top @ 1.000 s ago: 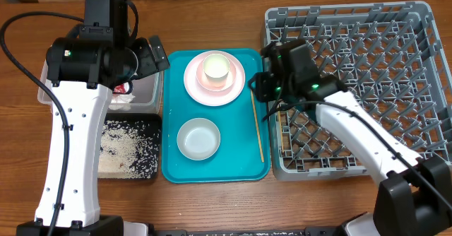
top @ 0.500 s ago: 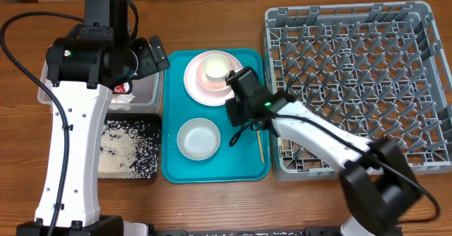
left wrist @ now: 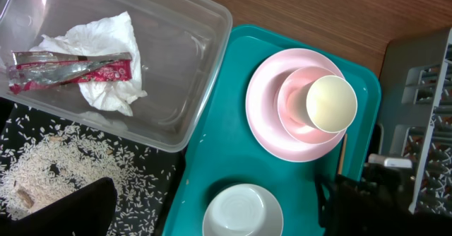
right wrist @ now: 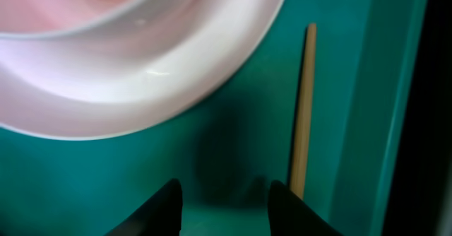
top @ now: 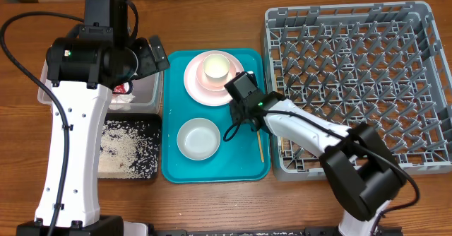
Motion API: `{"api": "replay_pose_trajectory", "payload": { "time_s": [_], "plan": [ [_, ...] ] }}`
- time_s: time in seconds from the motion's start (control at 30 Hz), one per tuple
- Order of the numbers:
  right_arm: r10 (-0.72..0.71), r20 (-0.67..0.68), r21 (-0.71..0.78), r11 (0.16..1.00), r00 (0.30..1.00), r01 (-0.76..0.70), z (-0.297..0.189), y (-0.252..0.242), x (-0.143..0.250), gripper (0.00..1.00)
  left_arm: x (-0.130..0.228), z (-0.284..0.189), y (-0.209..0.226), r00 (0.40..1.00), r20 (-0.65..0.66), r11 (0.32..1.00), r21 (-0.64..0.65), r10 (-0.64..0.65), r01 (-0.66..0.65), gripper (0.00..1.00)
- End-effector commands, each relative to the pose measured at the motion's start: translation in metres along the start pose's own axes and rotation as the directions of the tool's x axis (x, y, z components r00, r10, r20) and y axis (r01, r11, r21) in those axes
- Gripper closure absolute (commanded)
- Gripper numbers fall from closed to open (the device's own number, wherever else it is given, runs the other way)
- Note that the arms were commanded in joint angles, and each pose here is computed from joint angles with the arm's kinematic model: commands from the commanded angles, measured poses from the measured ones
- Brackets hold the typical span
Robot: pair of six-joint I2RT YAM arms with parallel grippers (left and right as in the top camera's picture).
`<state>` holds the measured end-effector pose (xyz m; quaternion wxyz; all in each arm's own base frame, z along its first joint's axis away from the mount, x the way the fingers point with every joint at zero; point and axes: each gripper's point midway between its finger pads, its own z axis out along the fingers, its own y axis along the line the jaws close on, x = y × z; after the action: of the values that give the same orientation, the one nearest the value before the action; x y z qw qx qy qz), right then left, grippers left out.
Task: Sort waste into correct bins and load items into the dishwasher
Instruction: 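Move the right gripper back to the second chopstick and grasp it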
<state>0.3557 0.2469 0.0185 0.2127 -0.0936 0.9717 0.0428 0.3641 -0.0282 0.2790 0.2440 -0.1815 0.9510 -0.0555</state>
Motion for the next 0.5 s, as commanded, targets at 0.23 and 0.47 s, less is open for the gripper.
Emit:
{"api": "replay_pose_trajectory", "payload": {
  "time_s": [0.23, 0.47],
  "plan": [
    [0.036, -0.020, 0.095, 0.995, 0.999, -0.034, 0.021, -0.016, 0.010, 0.52, -0.002, 0.000, 0.001, 1.000, 0.003, 1.000, 0.000, 0.015, -0.015, 0.00],
    [0.039, 0.003, 0.084, 0.996, 0.999, -0.040, 0.008, -0.013, -0.001, 0.51, -0.002, 0.000, 0.001, 1.000, 0.003, 1.000, 0.000, 0.015, -0.015, 0.00]
  ]
}}
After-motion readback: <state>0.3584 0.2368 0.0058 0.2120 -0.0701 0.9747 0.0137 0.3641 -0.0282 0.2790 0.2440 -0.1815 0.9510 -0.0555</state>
